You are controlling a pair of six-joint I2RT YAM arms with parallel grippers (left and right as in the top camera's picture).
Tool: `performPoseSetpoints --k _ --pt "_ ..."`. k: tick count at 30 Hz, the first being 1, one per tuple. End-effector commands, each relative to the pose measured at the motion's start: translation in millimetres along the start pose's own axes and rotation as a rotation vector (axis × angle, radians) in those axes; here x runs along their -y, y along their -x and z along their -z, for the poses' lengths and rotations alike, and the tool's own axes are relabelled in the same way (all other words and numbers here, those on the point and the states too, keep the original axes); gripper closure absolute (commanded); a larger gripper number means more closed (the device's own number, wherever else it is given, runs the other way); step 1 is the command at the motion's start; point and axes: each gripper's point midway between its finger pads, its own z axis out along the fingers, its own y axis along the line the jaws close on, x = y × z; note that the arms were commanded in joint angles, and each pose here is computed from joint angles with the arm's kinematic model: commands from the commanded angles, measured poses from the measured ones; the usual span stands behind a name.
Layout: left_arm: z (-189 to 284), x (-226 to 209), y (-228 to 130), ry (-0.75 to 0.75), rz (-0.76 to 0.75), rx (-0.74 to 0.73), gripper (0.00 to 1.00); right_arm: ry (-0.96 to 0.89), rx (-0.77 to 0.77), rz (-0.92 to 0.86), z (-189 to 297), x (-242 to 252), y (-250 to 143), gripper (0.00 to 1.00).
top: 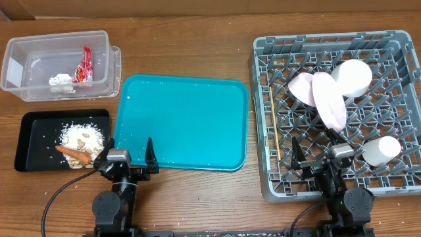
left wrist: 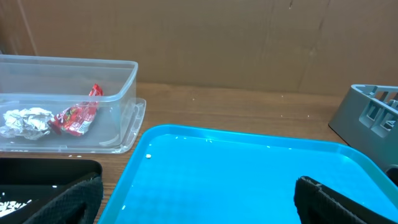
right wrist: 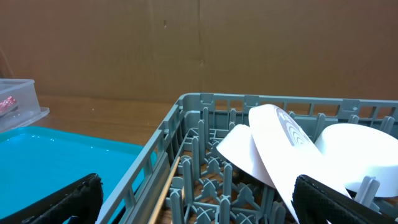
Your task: Sort waste into correct bins and load items into the dishwasher
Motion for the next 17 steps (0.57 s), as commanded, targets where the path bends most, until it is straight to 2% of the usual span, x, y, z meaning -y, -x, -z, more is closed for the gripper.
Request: performPoseSetpoints --k 1,17 --pt "0.2 4.5 -0.6 -0.024 -0.023 0.003 0.00 0.005 0.006 0.005 0.1 -0.7 -1.3 0.00" --pt "0.2 4.5 -0.7 -0.024 -0.023 0.003 0.00 0.005 0.006 0.005 0.1 -0.7 -1.3 0.00"
